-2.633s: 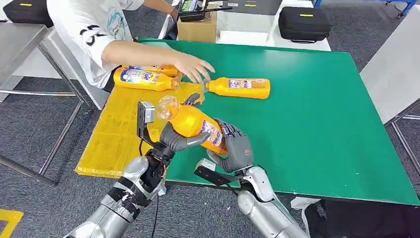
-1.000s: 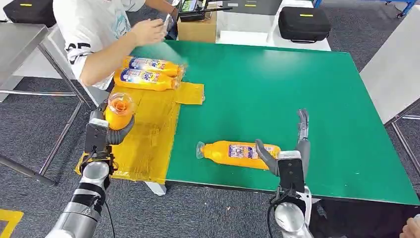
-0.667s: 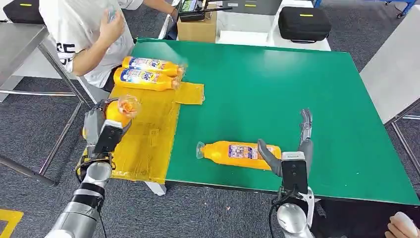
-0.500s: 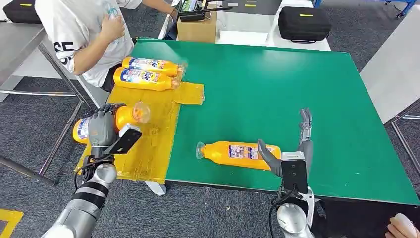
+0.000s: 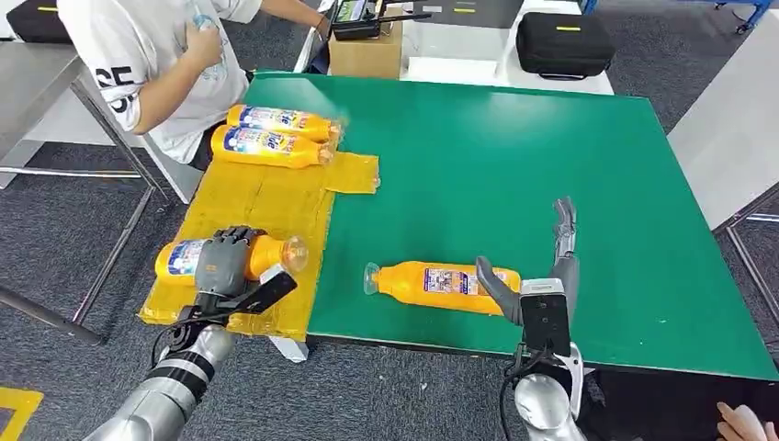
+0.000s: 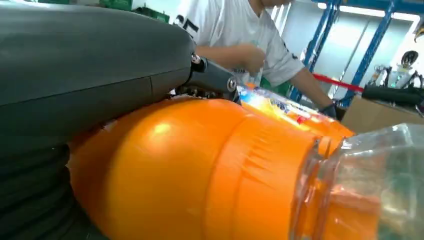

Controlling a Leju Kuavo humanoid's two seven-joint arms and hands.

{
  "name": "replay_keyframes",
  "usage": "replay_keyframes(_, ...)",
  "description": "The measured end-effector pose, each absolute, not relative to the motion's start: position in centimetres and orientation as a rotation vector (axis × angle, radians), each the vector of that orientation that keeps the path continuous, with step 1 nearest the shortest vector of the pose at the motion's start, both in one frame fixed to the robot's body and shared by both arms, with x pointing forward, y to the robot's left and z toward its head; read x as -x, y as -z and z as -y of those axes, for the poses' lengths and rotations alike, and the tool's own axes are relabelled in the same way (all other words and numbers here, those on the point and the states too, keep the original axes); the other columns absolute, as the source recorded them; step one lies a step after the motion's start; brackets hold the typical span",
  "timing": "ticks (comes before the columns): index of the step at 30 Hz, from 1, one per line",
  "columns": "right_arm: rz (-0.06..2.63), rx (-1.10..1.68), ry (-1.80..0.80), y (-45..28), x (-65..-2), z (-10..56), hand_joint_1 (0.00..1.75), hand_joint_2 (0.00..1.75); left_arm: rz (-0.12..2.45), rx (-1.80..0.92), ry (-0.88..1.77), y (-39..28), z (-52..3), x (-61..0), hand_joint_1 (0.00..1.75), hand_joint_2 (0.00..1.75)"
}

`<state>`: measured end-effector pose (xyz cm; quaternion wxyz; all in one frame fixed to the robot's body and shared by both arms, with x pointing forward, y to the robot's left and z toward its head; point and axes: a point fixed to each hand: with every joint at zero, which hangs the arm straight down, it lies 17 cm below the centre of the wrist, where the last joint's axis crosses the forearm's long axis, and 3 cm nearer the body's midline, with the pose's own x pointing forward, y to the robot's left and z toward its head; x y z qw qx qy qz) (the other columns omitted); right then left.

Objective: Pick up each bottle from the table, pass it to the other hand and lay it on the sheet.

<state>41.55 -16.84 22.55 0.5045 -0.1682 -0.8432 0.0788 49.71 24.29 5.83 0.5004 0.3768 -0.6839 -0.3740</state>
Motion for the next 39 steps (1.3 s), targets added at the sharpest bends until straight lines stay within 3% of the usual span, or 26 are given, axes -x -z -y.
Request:
replay_keyframes(6, 2.037, 0.404, -0.193, -22.6, -41.6, 16.8, 0.00, 1.75, 1.630, -0.876, 0.929, -5.0, -23.9, -49.6, 0.00, 1.75)
replay_keyframes(7, 2.040, 0.400, -0.202, -22.7, -41.8, 16.7, 0.00, 1.75, 1.589, -0.805, 0.977, -3.2, -22.9, -49.2, 0.00, 0.00)
replay_keyframes(8, 2.042, 0.399, -0.210, -22.9, -42.1, 16.8, 0.00, 1.75, 1.564, -0.703, 0.985, -2.2, -22.1, -49.3, 0.00, 0.00)
replay_keyframes(18, 2.041, 0.400, -0.220, -22.9, -42.5, 16.9, 0.00, 1.75, 1.545, -0.654, 1.001, -1.5, -22.0, -49.3, 0.00, 0.00)
replay_keyframes(28, 2.019, 0.313, -0.261, -22.0, -43.8, 16.3, 0.00, 1.75, 1.585, -0.248, 0.928, -1.6, -21.4, -48.5, 0.00, 0.00)
replay_keyframes(29, 2.007, 0.297, -0.277, -21.7, -44.1, 16.1, 0.00, 0.00, 1.598, -0.211, 0.889, -1.9, -21.5, -48.3, 0.00, 0.00)
replay_keyframes(38, 1.748, 0.398, -0.557, -13.9, -46.1, 15.9, 0.00, 0.00, 1.726, 0.102, 0.285, -7.5, -23.5, -47.5, 0.00, 0.00)
replay_keyframes(39, 1.722, 0.412, -0.587, -13.0, -46.3, 15.9, 0.00, 1.75, 1.735, 0.119, 0.238, -8.2, -23.5, -47.6, 0.00, 0.00)
